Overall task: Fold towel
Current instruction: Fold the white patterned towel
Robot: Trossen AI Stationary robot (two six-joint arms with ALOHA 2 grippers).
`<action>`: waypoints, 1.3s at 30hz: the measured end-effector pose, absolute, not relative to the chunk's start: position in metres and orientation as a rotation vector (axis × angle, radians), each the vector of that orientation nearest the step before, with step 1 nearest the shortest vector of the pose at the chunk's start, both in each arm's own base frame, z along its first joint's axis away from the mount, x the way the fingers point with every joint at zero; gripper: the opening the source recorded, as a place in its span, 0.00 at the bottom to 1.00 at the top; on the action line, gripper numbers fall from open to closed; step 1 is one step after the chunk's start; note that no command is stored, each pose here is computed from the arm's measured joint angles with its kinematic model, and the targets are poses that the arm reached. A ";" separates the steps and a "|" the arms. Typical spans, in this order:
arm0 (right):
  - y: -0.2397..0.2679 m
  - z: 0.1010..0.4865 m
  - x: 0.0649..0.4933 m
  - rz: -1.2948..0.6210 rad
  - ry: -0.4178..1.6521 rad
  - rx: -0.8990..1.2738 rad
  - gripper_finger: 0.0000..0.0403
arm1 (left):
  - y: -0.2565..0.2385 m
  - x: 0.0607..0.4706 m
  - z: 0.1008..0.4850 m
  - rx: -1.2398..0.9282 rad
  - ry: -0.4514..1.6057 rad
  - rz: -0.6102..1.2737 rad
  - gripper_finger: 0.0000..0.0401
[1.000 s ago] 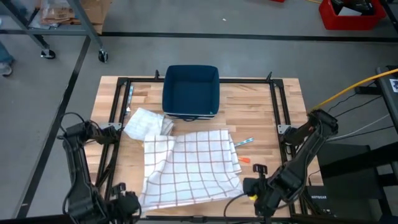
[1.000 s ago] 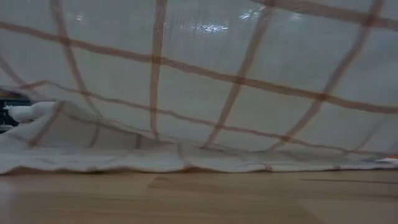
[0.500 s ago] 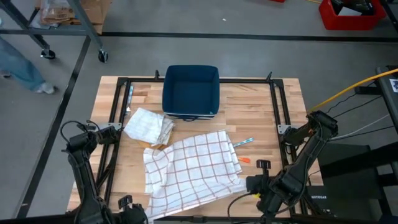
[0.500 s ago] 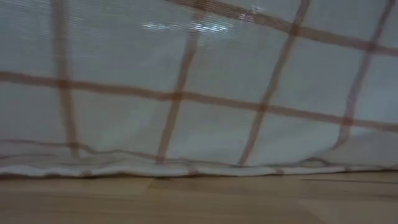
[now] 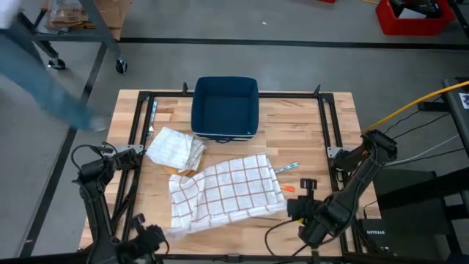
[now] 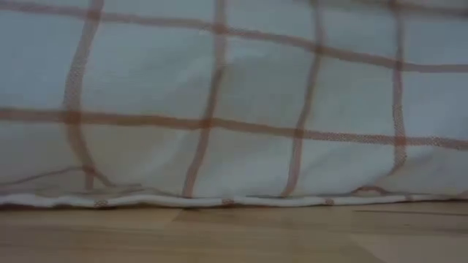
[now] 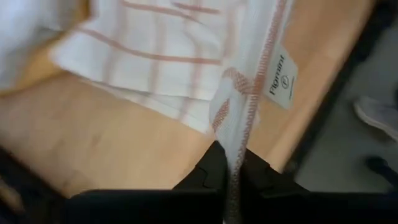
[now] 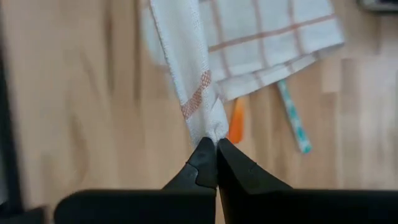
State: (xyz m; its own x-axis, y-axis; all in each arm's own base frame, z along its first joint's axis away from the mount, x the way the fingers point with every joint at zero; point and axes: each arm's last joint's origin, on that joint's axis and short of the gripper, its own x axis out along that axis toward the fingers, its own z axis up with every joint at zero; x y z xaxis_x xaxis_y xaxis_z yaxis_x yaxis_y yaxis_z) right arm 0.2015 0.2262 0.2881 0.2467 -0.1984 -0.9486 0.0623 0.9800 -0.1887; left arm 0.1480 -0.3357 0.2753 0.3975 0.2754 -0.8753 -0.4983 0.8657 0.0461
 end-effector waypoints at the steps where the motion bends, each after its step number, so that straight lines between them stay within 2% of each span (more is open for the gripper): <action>1: 0.223 0.286 0.204 -0.190 1.308 -0.133 0.00 | -0.334 0.146 0.276 -0.228 1.047 0.515 0.00; 5: 0.206 0.269 0.213 -0.251 1.344 -0.183 0.00 | -0.331 0.143 0.266 -0.171 1.003 0.524 0.00; 10: 0.185 0.253 0.225 -0.305 1.395 -0.214 0.00 | -0.315 0.143 0.233 -0.139 0.977 0.666 0.00; 17: 0.155 0.252 0.244 -0.331 1.423 -0.278 0.00 | -0.281 0.143 0.214 -0.114 0.962 0.801 0.00; 23: 0.125 0.249 0.260 -0.384 1.432 -0.312 0.00 | -0.258 0.140 0.206 -0.102 0.964 0.842 0.00; 39: 0.076 0.196 0.271 -0.340 1.524 -0.225 0.01 | -0.220 0.150 0.167 -0.045 0.955 0.982 0.00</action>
State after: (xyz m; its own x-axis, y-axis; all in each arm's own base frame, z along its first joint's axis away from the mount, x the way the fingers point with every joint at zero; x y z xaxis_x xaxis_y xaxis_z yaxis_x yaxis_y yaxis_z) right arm 0.2712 0.0757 0.1956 0.0136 -0.3537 -0.9353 0.0768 0.9329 -0.3517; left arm 0.1497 -0.2201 0.1666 0.1997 0.6839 -0.7017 -0.7208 0.5877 0.3676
